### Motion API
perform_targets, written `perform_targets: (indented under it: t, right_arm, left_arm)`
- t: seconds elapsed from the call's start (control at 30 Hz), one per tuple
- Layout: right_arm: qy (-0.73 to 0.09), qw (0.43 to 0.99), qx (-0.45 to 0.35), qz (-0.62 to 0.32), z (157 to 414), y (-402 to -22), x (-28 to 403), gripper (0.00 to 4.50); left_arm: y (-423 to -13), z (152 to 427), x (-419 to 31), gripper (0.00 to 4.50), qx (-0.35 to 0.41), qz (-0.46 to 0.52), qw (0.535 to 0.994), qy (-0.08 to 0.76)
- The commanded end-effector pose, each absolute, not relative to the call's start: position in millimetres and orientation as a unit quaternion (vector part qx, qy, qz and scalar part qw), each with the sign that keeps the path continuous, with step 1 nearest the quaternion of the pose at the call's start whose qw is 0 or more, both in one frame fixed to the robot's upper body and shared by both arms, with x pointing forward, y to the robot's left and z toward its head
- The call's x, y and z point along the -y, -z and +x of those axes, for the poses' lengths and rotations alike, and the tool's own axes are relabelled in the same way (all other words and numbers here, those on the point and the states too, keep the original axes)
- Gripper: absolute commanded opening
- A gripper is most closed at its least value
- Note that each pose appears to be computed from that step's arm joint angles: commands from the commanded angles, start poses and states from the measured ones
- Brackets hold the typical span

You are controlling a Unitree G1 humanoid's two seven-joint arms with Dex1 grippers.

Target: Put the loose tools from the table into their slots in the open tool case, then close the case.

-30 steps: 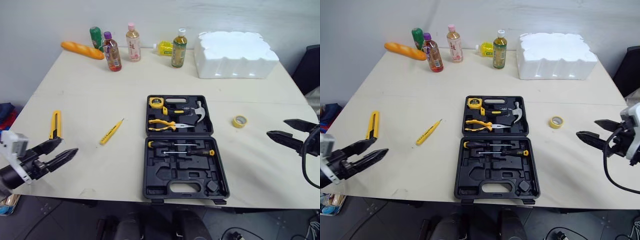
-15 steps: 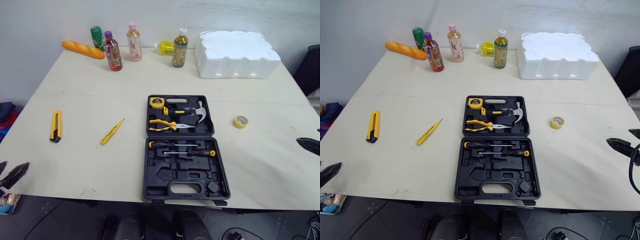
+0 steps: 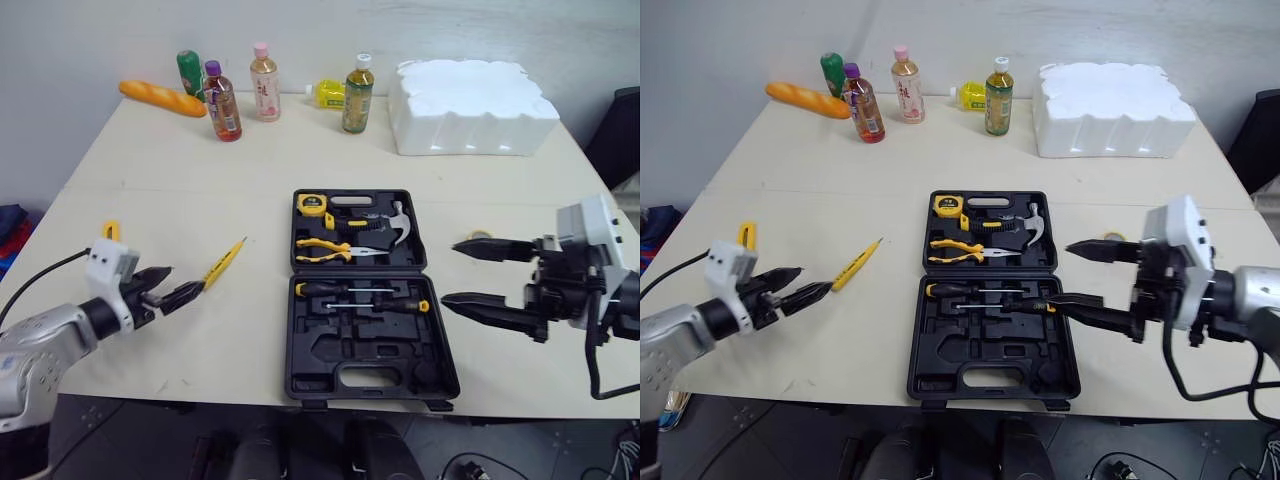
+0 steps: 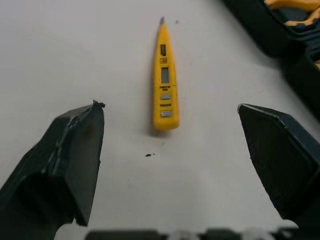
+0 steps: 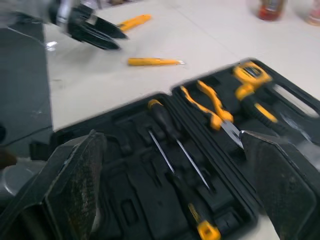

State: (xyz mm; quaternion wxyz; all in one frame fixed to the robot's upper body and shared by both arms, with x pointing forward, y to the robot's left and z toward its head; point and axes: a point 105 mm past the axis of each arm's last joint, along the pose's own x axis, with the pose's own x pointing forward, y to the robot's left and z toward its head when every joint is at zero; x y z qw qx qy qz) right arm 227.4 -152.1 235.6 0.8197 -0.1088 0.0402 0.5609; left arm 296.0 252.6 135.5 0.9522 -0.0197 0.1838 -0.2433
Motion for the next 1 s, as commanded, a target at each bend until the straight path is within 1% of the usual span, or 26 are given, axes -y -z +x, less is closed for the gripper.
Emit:
perform_targets:
  t: [0.03,0.13,0.2,0.3,0.4,0.63,0.67,0.7,0.87,0.93,0.97,1.0]
  right_arm:
    - [-0.591,0.800,-0.017,-0.097,221.0,-239.9,127.8,4.43]
    - [-0.593,0.797,-0.020,-0.112,221.5,-233.4,118.6,4.43]
    - [-0.590,0.799,-0.020,-0.115,222.7,-232.3,116.9,4.43]
    - [-0.576,0.809,-0.023,-0.115,221.9,-232.4,123.5,4.43]
    - [-0.555,0.823,-0.032,-0.114,218.6,-228.6,133.3,4.50]
    - [-0.546,0.830,-0.029,-0.107,215.8,-226.2,132.2,4.50]
    - [-0.545,0.831,-0.029,-0.106,215.5,-226.1,132.2,4.50]
    - [-0.543,0.833,-0.031,-0.104,214.6,-225.0,132.3,4.50]
    - [-0.526,0.843,-0.041,-0.100,211.1,-220.1,137.9,4.50]
    - [-0.520,0.847,-0.048,-0.098,208.4,-218.5,142.1,4.50]
    - [-0.517,0.849,-0.053,-0.096,206.5,-217.6,145.2,4.50]
    - [-0.512,0.852,-0.063,-0.094,203.5,-215.4,149.9,4.50]
  left_arm:
    - [-132.5,307.7,-245.1,4.50,-0.202,0.003,0.947,0.248]
    - [-124.3,318.6,-246.1,4.50,-0.221,0.025,0.945,0.239]
    - [-121.5,320.9,-245.1,4.50,-0.227,0.038,0.943,0.241]
    - [-115.4,325.2,-237.6,4.50,-0.233,0.058,0.936,0.257]
    - [-104.8,334.2,-230.7,3.66,-0.242,0.070,0.932,0.260]
    - [-107.3,335.1,-219.8,0.63,-0.234,0.077,0.921,0.302]
    - [-107.6,334.7,-219.2,0.54,-0.234,0.079,0.919,0.306]
    - [-113.9,333.1,-220.0,0.54,-0.226,0.089,0.917,0.316]
    - [-158.3,326.3,-218.5,0.54,-0.167,0.172,0.895,0.377]
    - [-177.6,316.6,-205.4,0.54,-0.140,0.202,0.868,0.431]
    - [-187.9,308.5,-195.1,0.54,-0.122,0.218,0.847,0.469]
    - [-197.0,295.5,-177.7,0.54,-0.112,0.227,0.814,0.523]
